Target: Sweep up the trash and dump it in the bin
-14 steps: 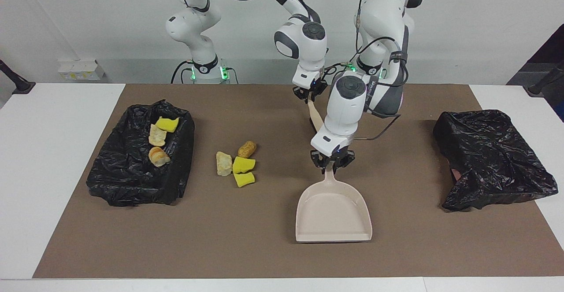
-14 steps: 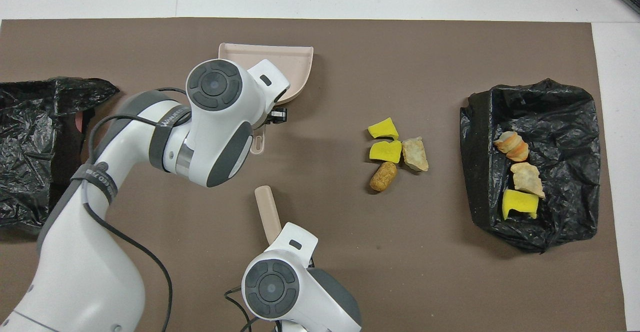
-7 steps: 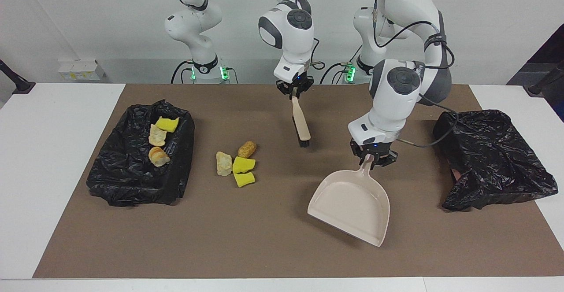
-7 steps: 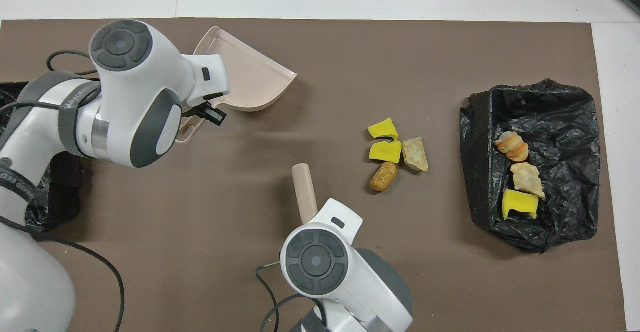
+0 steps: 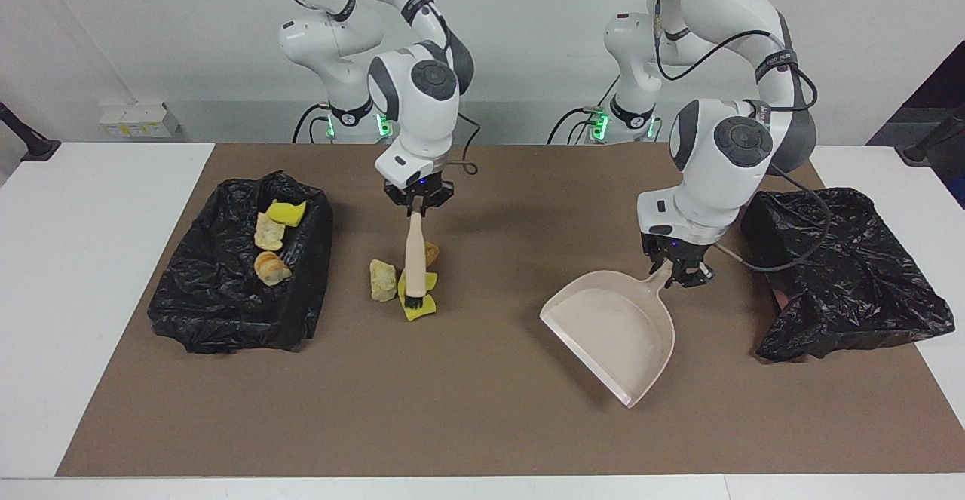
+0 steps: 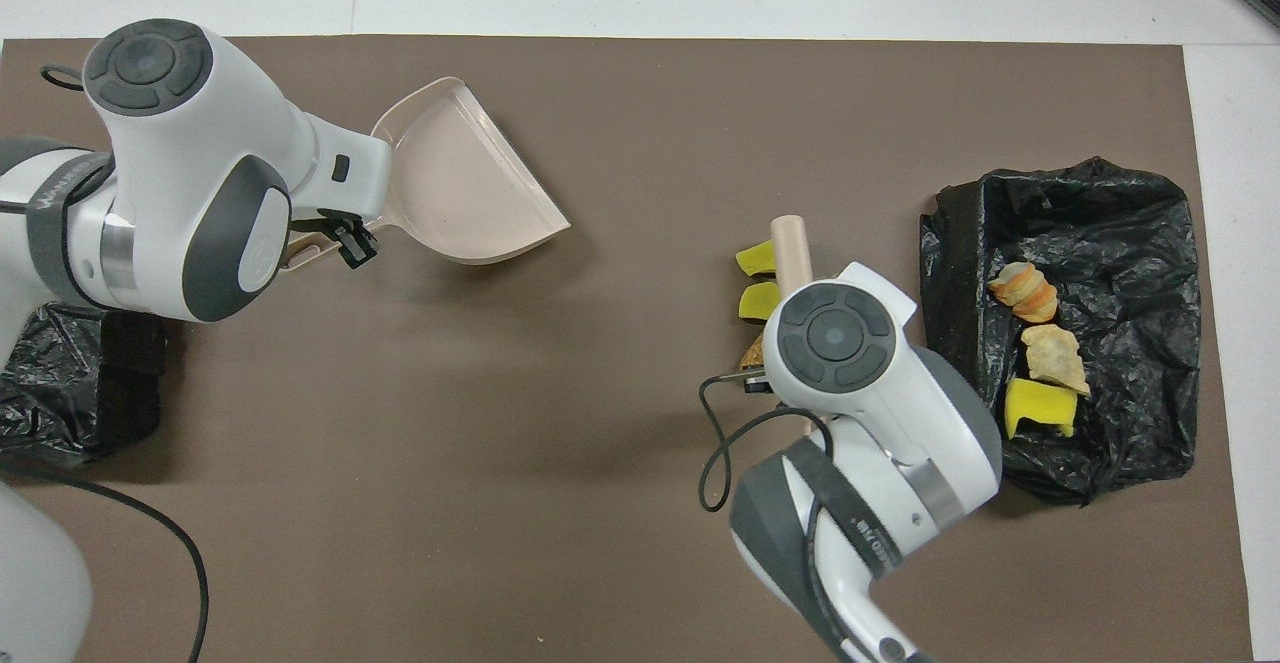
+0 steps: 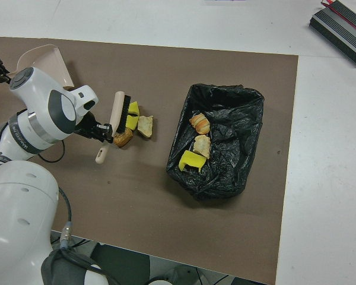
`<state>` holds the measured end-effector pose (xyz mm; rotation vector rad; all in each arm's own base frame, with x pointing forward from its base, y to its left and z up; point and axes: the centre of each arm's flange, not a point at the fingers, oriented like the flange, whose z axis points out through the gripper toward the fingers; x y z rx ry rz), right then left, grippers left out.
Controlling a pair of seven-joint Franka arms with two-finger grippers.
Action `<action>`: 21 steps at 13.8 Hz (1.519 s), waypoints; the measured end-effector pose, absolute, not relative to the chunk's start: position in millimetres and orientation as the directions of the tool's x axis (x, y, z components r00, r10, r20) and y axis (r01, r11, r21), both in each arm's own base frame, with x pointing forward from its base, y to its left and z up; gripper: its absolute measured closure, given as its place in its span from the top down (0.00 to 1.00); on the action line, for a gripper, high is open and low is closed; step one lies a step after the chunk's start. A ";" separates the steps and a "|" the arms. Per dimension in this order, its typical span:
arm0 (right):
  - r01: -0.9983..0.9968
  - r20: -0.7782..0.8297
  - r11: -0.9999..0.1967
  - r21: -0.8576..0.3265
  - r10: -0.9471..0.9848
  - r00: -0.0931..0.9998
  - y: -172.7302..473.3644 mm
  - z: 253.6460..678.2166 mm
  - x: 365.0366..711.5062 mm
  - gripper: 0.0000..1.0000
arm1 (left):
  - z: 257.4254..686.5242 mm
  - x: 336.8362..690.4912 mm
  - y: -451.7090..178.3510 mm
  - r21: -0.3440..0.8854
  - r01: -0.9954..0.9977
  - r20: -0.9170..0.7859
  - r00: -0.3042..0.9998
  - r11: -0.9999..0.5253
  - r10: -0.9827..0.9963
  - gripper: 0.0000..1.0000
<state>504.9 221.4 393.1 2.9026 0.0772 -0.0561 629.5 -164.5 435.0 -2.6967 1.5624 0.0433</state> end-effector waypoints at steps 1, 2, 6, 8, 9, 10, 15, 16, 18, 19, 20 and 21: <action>0.070 -0.049 -0.965 0.254 0.059 0.997 205.5 389.9 512.2 0.26 | 430.9 625.5 -163.9 0.003 -0.889 -0.044 0.456 -0.457 -0.889 0.33; 0.089 -0.057 -0.959 0.268 0.077 0.995 192.6 387.7 517.7 0.26 | 426.4 619.7 -164.1 0.017 -0.908 -0.051 0.417 -0.418 -0.908 0.33; 0.123 -0.115 -0.951 0.283 0.093 0.989 146.4 370.2 525.4 0.26 | 407.7 582.5 -196.1 0.049 -0.960 -0.093 0.271 -0.276 -0.958 0.33; 0.115 -0.138 -0.951 0.286 0.077 0.987 134.7 359.1 521.7 0.26 | 399.0 561.1 -224.4 0.037 -0.977 -0.099 0.207 -0.211 -0.973 0.33; 0.120 -0.143 -0.952 0.282 0.082 0.986 137.4 354.6 519.5 0.26 | 395.5 550.7 -235.3 0.032 -0.982 -0.095 0.183 -0.187 -0.978 0.33; 0.128 -0.144 -0.956 0.263 0.093 0.985 147.2 349.1 516.9 0.26 | 393.0 540.7 -243.9 0.027 -0.986 -0.090 0.163 -0.166 -0.982 0.33; 0.142 -0.079 -0.987 0.074 0.136 0.988 229.7 325.6 506.1 0.26 | 380.4 500.0 -287.4 0.012 -0.993 -0.080 0.115 -0.116 -0.990 0.33; 0.146 -0.065 -0.988 0.048 0.143 0.988 242.6 322.8 503.9 0.26 | 379.2 493.7 -294.1 0.012 -0.993 -0.081 0.115 -0.116 -0.990 0.33; 0.130 -0.053 -0.992 -0.005 0.130 0.990 257.8 324.0 500.7 0.26 | 378.4 485.5 -301.3 0.012 -0.993 -0.081 0.113 -0.114 -0.990 0.33; 0.119 -0.054 -0.992 -0.032 0.120 0.991 263.8 323.8 499.2 0.26 | 377.3 482.5 -304.0 0.013 -0.994 -0.082 0.110 -0.112 -0.991 0.33; 0.112 -0.058 -0.992 -0.065 0.116 0.992 272.2 324.7 497.7 0.26 | 374.6 480.0 -306.1 0.011 -0.994 -0.080 0.107 -0.108 -0.991 0.33; 0.117 -0.063 -0.989 -0.095 0.124 0.990 281.8 326.9 495.5 0.26 | 371.1 478.8 -305.8 0.004 -0.994 -0.081 0.106 -0.106 -0.991 0.33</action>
